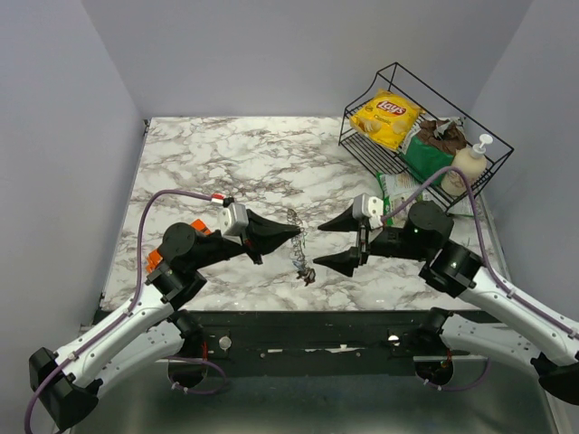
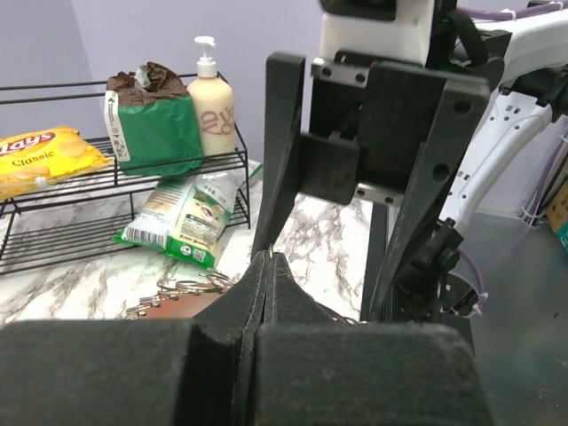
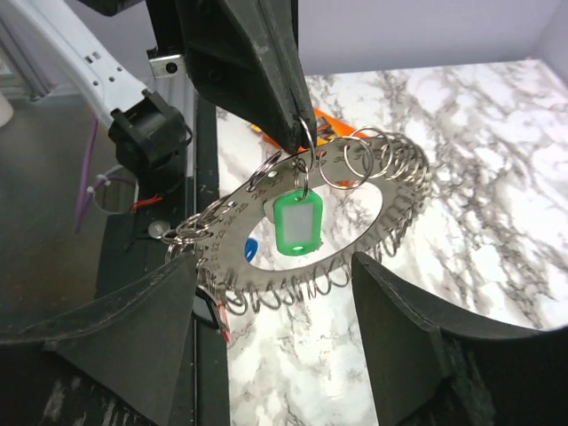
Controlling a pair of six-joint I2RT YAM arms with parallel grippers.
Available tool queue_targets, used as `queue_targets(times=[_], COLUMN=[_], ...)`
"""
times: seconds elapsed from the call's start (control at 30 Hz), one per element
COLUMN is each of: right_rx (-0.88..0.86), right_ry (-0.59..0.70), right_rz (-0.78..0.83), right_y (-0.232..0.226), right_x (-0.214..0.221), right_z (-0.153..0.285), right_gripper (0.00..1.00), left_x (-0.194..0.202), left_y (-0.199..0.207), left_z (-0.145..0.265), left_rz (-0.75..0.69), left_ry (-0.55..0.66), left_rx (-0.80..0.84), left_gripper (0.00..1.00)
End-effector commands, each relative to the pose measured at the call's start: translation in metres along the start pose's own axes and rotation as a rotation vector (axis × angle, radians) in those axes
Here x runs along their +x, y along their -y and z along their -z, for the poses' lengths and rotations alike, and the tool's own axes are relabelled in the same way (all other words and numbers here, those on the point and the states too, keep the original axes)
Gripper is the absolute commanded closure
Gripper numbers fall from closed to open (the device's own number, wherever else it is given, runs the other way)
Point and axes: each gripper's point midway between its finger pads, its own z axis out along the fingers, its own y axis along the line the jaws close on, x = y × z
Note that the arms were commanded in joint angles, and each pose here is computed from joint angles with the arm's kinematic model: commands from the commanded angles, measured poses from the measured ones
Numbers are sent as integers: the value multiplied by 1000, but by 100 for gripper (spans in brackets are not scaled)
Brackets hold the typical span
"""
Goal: Put the keys on the keyring
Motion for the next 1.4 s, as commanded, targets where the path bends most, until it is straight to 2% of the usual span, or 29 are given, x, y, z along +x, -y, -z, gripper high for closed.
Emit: queue_targets(times=[0.0, 0.13, 0.37, 0.8, 0.97, 1.03, 1.27, 1.37], right_rx=[68, 36, -34, -219, -235, -227, -233, -230], right_ry=[35, 99, 163, 219, 218, 220, 194, 183], right_rz=[53, 91, 90, 63, 33, 34, 27, 23], right_y=[5, -3, -11, -29, -31, -30, -29, -28], right_x=[-13, -37, -60, -70, -66, -65, -59, -56], right_z=[12, 18, 11, -10, -13, -13, -15, -17], right_gripper=[21, 22, 33, 47, 64, 68, 99, 99], left_x=[-27, -27, -29, -26, -27, -27, -28, -28], left_y=[8, 11, 21, 25, 25, 25, 25, 25], left_z=[0, 0, 1, 1, 1, 1, 2, 2], left_rz=[-55, -53, -49, -28, -31, -32, -33, -35], left_ry=[76, 77, 94, 94, 97, 95, 104, 103], left_rx=[26, 46, 97, 121, 116, 118, 118, 116], left_gripper=[100, 100, 100, 100, 100, 100, 100, 100])
